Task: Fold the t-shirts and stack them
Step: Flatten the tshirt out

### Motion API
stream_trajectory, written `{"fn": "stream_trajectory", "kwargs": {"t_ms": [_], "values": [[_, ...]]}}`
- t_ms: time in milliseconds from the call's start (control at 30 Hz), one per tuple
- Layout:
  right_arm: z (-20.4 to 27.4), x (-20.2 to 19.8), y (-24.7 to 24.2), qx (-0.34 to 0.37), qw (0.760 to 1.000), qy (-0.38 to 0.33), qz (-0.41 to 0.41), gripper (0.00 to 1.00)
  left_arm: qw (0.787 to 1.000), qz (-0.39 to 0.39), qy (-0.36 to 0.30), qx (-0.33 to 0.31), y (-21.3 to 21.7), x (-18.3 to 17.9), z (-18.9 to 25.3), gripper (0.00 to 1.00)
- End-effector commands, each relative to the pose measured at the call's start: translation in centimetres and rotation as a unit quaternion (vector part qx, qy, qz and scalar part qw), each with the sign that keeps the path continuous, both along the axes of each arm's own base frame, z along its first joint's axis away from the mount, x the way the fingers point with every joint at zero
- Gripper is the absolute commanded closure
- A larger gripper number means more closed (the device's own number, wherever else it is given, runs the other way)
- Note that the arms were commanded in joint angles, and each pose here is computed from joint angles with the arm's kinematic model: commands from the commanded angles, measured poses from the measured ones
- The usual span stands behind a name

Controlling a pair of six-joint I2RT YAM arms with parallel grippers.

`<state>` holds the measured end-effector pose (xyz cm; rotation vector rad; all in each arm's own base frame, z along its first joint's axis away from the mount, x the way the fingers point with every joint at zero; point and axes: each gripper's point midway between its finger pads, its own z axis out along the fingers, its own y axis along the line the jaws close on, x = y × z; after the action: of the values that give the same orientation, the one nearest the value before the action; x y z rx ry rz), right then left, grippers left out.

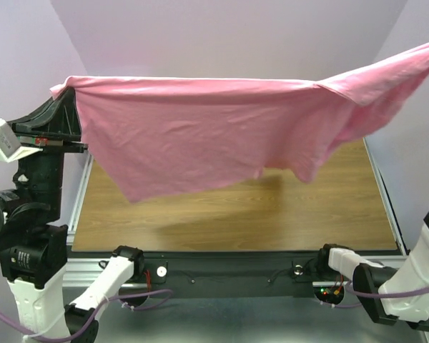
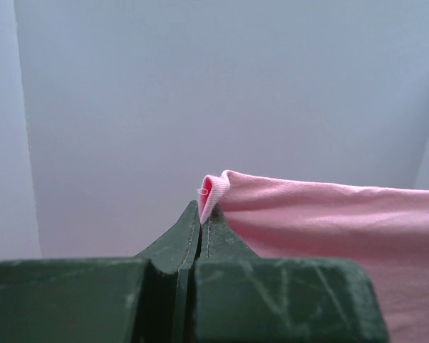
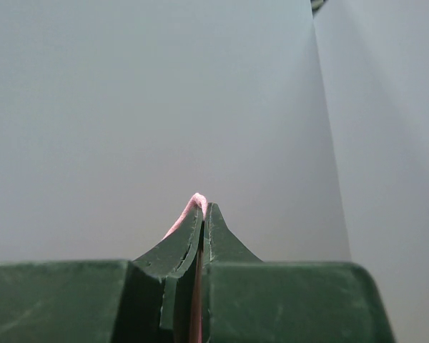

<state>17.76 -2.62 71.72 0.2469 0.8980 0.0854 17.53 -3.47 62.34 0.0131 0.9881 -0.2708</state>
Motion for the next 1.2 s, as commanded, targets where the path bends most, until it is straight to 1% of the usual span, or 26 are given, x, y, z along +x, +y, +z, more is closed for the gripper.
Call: {"fn": "stream_trajectory", "kwargs": {"t_ms": [0,133,167,267,333,367,400,467,500,533,567,600,633,733,767,800,833,867,900,933,967,1000,1033,1067,1100,1167], "values": [[1.9,0.0,-0.9,-0.011,0.999,-0.031,-0.030,0.99,1.000,0.012,-0.001,0.018,-0.2,1.3,0.1,1.00],[0.9,4.0,-1.1,-0.019,1.000,0.000,-0.018,0.99,0.999,0.016,0.041,0.026,-0.9,4.9,-1.4,1.00],[0.1,6.5,-1.1,-0.025,0.999,0.021,-0.010,0.99,0.997,0.013,0.064,0.030,-1.4,7.1,-2.5,1.00],[-3.1,11.9,-1.5,-0.035,0.996,0.078,0.004,0.99,0.994,0.020,0.106,0.032,-2.2,11.7,-5.3,1.00],[-7.6,17.4,-2.3,-0.034,0.989,0.144,0.009,0.99,0.989,0.022,0.144,0.017,-2.9,15.6,-8.6,1.00],[-9.2,19.2,-2.4,-0.034,0.985,0.166,0.015,0.99,0.986,0.025,0.163,0.016,-3.1,17.1,-10.1,1.00],[-12.0,22.3,-2.9,-0.031,0.979,0.201,0.019,0.99,0.978,0.034,0.205,0.018,-3.5,19.8,-13.6,1.00],[-17.4,26.2,-3.0,-0.031,0.963,0.263,0.039,0.99,0.967,0.039,0.250,0.025,-3.9,22.4,-17.5,1.00],[-19.8,27.7,-3.0,-0.030,0.956,0.288,0.048,0.99,0.961,0.046,0.272,0.028,-4.0,23.7,-20.1,1.00],[-23.3,30.0,-3.1,-0.024,0.944,0.323,0.057,0.99,0.955,0.052,0.290,0.032,-4.0,24.7,-22.2,1.00],[-25.0,31.1,-3.2,-0.021,0.940,0.335,0.062,0.99,0.950,0.058,0.306,0.034,-4.2,26.5,-24.8,1.00],[-29.2,32.6,-3.0,-0.007,0.926,0.371,0.077,0.99,0.940,0.064,0.334,0.039,-4.1,27.3,-28.2,1.00],[-31.9,34.2,-3.1,-0.002,0.918,0.387,0.084,0.99,0.931,0.070,0.357,0.039,-3.9,28.8,-31.0,1.00],[-37.6,36.6,-3.1,-0.005,0.897,0.433,0.091,0.99,0.913,0.078,0.398,0.045,-3.3,31.0,-35.7,1.00],[-40.9,38.0,-3.3,-0.006,0.884,0.459,0.093,0.99,0.906,0.076,0.414,0.050,-3.5,32.5,-37.9,1.00],[-41.7,38.7,-3.2,-0.006,0.880,0.465,0.096,0.99,0.903,0.075,0.421,0.051,-3.6,33.3,-38.6,1.00],[-44.7,39.8,-3.3,-0.004,0.868,0.487,0.101,0.99,0.886,0.075,0.453,0.059,-3.6,34.4,-41.9,1.00],[-45.7,40.2,-3.0,-0.009,0.863,0.494,0.108,0.99,0.883,0.075,0.459,0.064,-3.6,35.1,-42.5,1.00],[-46.8,40.7,-2.8,-0.011,0.858,0.501,0.112,0.99,0.887,0.073,0.452,0.066,-4.0,36.4,-41.7,1.00],[-47.2,41.2,-2.7,-0.015,0.857,0.501,0.115,0.99,0.884,0.072,0.456,0.068,-4.1,36.9,-42.3,1.00],[-49.3,41.9,-2.6,-0.015,0.849,0.515,0.119,0.99,0.875,0.070,0.473,0.075,-4.3,37.7,-44.4,1.00],[-50.0,42.3,-2.5,-0.014,0.846,0.519,0.121,0.99,0.879,0.065,0.467,0.076,-4.7,38.6,-43.9,1.00],[-50.6,42.5,-2.5,-0.014,0.844,0.522,0.122,0.99,0.877,0.062,0.471,0.078,-4.7,39.0,-44.3,1.00],[-50.8,42.9,-2.5,-0.012,0.844,0.522,0.124,0.99,0.867,0.060,0.488,0.084,-4.9,39.4,-46.1,1.00],[-52.2,43.3,-2.4,-0.006,0.838,0.530,0.128,0.99,0.868,0.061,0.485,0.084,-4.9,39.9,-45.8,1.00],[-52.9,43.8,-2.2,-0.002,0.836,0.532,0.133,0.99,0.864,0.063,0.491,0.089,-4.8,40.3,-46.8,1.00]]}}
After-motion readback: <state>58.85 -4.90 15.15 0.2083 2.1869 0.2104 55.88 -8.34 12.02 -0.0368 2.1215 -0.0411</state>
